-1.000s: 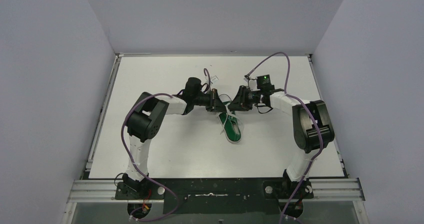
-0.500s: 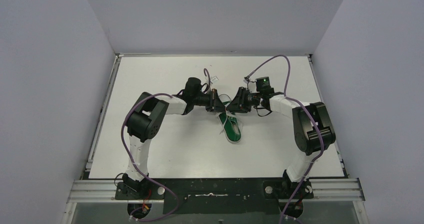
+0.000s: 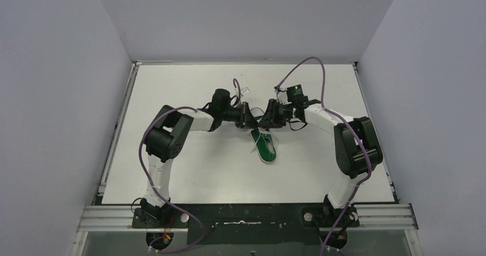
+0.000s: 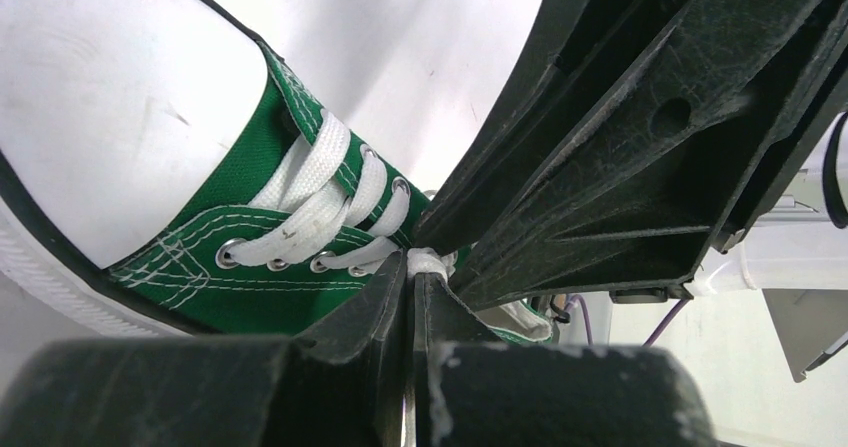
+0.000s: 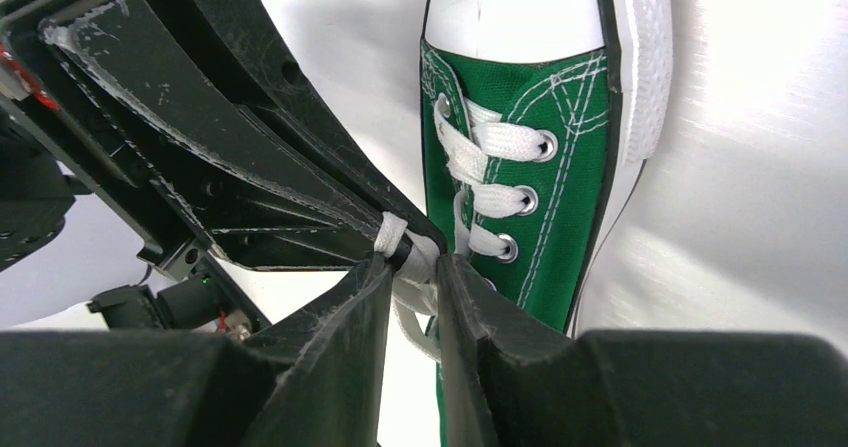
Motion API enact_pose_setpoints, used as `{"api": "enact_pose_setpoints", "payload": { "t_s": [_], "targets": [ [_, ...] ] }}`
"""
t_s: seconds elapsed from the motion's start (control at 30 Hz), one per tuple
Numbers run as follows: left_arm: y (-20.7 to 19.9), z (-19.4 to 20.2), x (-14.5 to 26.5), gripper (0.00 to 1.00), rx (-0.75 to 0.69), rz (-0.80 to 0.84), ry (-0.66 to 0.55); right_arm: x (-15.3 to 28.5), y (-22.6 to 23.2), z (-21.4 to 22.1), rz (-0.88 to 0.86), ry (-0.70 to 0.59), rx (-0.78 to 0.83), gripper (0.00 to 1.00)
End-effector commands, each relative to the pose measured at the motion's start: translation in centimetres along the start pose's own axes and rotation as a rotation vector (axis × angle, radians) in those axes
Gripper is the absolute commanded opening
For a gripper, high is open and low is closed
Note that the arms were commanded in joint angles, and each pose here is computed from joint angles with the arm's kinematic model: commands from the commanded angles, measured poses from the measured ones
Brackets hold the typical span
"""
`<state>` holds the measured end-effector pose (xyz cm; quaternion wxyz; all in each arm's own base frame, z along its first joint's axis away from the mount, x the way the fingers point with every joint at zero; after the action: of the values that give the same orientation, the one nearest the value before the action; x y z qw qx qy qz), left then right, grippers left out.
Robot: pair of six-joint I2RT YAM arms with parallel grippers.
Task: Tie the shoes
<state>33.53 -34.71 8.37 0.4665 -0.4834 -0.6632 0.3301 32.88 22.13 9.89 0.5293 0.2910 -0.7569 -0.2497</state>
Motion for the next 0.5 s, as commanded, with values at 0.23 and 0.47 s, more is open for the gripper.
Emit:
{"api": "enact_pose_setpoints", "payload": {
  "t_s": [0.23, 0.47],
  "targets": [
    [-3.3, -1.8, 0.3, 0.0, -0.117, 0.094, -0.048, 2.0, -0.5, -0.7, 0.212, 0.007, 0.135, 0.0],
    [-2.8, -1.3, 0.5, 0.03, -0.109, 0.076, -0.038, 4.6, -0.7, -1.0, 0.406, 0.038, 0.276, 0.0]
  ]
}}
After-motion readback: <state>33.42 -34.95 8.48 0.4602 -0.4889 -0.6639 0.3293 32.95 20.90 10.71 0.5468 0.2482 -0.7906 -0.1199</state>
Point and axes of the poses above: each gripper's point midway between its finger pads, its own x axis back along the fingers, its own y axis along the line the jaws close on, z = x × y, the point moved 3 cm from there along x, back along the fingers, and after that the axes turned 2 degrees about x, right-handed, at the moved point
